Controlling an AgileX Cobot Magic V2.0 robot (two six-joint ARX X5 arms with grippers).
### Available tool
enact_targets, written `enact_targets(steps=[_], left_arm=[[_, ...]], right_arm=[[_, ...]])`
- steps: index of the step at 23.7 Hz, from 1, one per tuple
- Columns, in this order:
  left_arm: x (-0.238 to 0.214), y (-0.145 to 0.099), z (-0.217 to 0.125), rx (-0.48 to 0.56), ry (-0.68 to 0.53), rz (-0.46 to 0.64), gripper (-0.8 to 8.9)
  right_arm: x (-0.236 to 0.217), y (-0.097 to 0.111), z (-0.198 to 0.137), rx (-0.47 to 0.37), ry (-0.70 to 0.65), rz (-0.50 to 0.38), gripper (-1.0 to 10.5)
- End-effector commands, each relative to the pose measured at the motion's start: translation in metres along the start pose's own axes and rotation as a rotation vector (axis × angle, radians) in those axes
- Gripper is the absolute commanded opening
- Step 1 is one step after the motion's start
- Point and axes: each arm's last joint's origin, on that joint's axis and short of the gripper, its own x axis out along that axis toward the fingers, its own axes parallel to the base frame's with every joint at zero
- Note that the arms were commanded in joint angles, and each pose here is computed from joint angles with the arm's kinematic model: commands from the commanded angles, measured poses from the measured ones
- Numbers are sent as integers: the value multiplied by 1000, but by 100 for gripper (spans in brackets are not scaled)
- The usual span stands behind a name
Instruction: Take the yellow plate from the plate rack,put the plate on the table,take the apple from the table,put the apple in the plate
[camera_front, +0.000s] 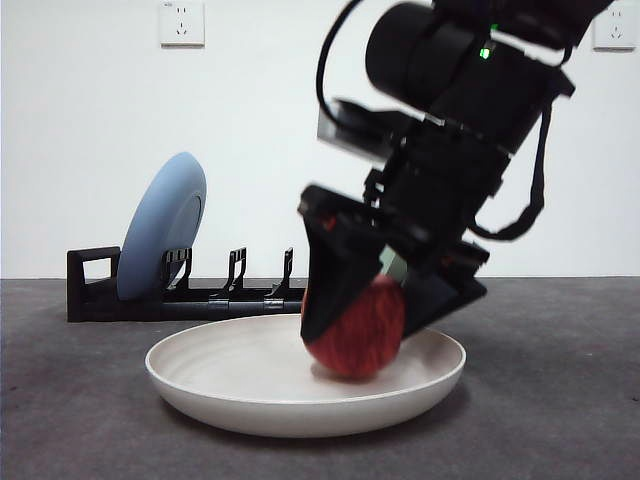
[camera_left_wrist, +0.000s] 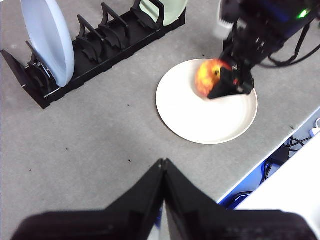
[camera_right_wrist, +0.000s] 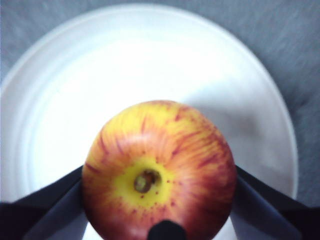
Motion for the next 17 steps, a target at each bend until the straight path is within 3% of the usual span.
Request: enact_targets(steps=[1, 8, 10, 15, 17], left_arm=[[1, 0, 0, 5, -3, 1, -7], [1, 0, 0, 6, -3, 1, -7], [1, 0, 0, 6, -3, 1, -7], [1, 0, 0, 6, -3, 1, -7], [1, 0, 0, 7, -2, 1, -7]], right_arm=[[6, 5, -3, -4, 13, 10, -12], [9, 16, -5, -35, 28, 3, -8], [10, 19, -6, -41, 35, 7, 43], [10, 19, -6, -28, 38, 7, 404], [10, 19, -6, -14, 37, 6, 474]])
